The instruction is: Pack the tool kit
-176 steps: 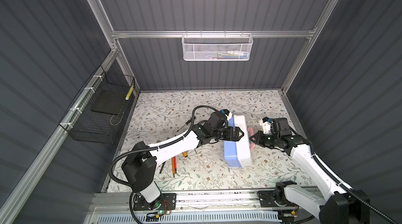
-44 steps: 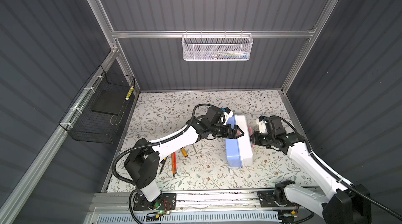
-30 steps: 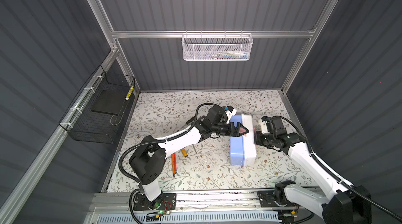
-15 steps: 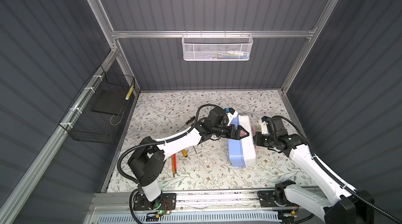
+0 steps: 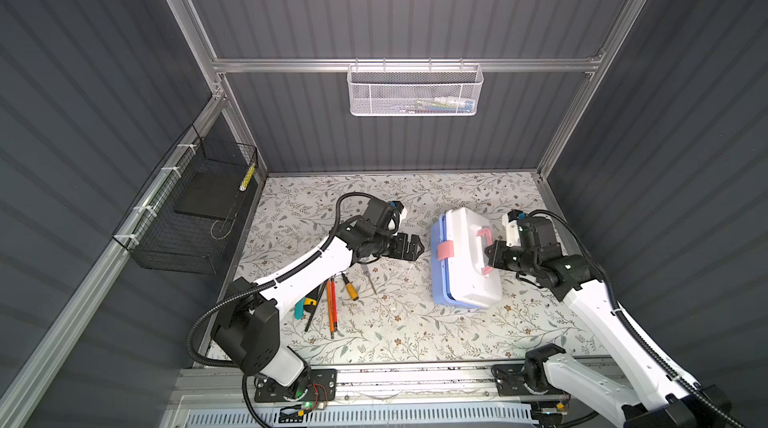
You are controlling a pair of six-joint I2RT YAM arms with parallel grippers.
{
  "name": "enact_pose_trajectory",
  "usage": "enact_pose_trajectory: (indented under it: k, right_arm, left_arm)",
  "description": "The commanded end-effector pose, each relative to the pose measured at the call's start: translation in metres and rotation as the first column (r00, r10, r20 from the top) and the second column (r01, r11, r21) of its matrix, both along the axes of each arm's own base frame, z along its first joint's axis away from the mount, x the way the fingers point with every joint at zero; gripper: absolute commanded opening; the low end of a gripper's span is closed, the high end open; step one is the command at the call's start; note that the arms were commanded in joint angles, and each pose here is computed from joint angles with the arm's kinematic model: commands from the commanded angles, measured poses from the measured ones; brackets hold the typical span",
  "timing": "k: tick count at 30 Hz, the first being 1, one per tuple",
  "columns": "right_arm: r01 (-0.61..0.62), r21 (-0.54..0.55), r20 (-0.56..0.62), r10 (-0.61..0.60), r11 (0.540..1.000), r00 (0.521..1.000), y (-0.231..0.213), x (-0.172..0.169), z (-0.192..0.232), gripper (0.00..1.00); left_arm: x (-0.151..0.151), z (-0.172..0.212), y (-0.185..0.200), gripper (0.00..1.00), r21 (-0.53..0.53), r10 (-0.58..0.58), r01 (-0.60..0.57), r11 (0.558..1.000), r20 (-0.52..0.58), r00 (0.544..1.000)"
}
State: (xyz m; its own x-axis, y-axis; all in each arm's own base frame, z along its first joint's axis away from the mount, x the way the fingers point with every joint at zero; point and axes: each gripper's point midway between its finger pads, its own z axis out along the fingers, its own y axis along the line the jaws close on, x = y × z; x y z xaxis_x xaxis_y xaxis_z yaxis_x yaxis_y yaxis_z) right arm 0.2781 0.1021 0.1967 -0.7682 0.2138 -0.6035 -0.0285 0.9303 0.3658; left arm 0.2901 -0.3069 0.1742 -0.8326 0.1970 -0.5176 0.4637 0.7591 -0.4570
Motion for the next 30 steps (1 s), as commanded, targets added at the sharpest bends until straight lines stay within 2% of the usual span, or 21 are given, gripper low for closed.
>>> enact_pose_trajectory:
  k: [1,9,14,18,23,30]
  right_arm:
    - [-0.004,-0.009,0.045,0.004,1.000,0.999,0.001,0.010,0.014,0.00]
    - [-0.030,0.018,-0.010,0.030,0.999,0.999,0.012,0.018,0.003,0.00]
    - [-0.044,0.005,-0.062,0.044,0.999,0.997,0.012,0.016,-0.010,0.00]
    - [-0.053,0.139,-0.032,0.058,0.989,0.998,0.017,0.018,-0.002,0.00]
    - [-0.049,0.259,-0.035,0.060,0.965,0.998,0.011,0.013,0.007,0.00]
    - [-0.023,0.476,-0.038,0.047,0.879,0.998,-0.001,0.004,0.008,0.00]
  left_arm:
    - [-0.001,-0.006,0.000,1.00,-0.003,-0.009,0.009,1.000,0.004,1.000]
    - [0.000,-0.020,-0.013,1.00,-0.070,0.000,-0.002,0.998,-0.038,0.999]
    - [-0.002,-0.033,-0.027,0.99,-0.073,-0.017,0.013,0.997,-0.052,0.999]
    - [-0.006,-0.050,-0.038,1.00,-0.050,-0.030,0.026,0.998,-0.065,0.997]
    - [-0.005,-0.070,-0.048,0.99,-0.085,-0.020,0.012,0.996,-0.097,0.995]
    - [0.000,-0.077,-0.057,0.99,-0.093,-0.032,0.022,0.995,-0.106,0.994]
